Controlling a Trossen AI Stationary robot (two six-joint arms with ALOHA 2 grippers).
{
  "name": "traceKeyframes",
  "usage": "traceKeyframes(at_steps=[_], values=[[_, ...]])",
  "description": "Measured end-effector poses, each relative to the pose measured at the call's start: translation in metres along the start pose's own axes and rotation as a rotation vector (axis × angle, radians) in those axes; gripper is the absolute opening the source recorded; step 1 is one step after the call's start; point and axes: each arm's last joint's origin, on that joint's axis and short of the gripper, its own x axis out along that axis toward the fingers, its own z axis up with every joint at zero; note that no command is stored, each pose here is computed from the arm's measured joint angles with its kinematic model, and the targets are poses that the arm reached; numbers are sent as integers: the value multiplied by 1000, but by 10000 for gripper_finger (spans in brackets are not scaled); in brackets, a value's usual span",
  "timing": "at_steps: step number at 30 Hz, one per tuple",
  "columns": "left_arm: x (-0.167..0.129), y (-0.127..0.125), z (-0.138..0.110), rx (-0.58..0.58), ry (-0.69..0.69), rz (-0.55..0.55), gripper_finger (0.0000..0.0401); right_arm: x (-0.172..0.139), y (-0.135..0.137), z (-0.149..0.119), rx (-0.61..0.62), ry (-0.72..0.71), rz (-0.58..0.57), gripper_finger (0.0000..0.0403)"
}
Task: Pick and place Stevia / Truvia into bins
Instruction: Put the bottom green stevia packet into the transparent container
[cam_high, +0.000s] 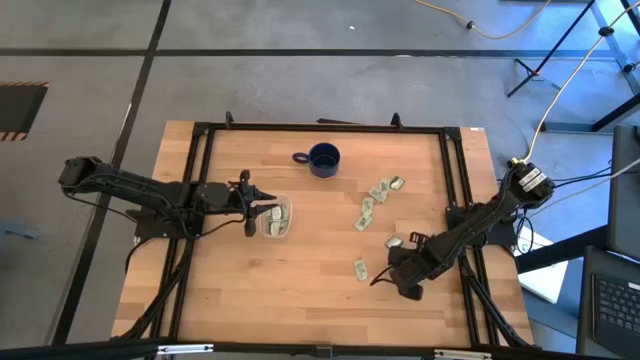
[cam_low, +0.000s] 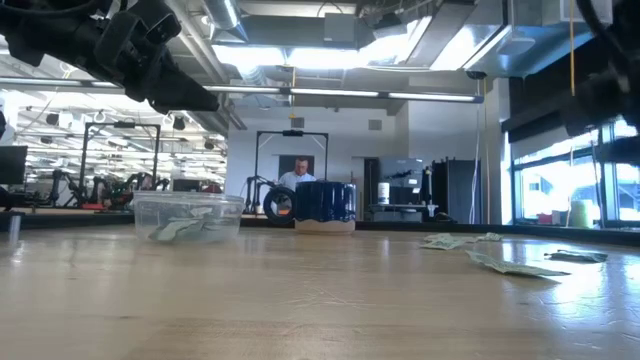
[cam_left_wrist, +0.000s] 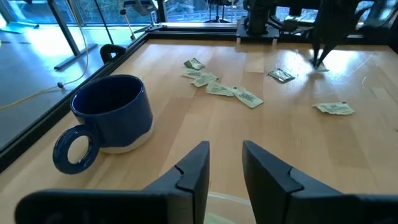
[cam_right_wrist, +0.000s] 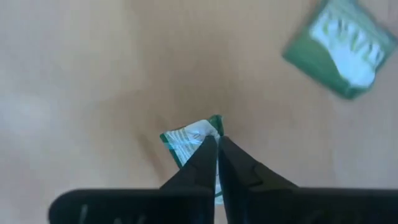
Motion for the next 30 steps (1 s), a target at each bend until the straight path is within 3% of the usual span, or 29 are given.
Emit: traceKeyframes(at_steps=[7, 15, 21, 25, 30], values=[[0, 0, 0, 8, 0, 0, 86, -41, 20, 26, -55, -242, 14, 4], [1, -1, 5, 30, -53, -6, 87, -90, 29, 71, -188, -673, -147, 6], [9, -8, 18, 171, -211, -90, 102, -107, 12, 115, -110, -962, -318, 7], [22, -14, 21, 310, -307, -135, 119, -110, -4, 142, -67, -1046, -391, 7], [39, -18, 17, 323, -346, -85, 137, -110, -15, 165, -74, -1116, -411, 7]])
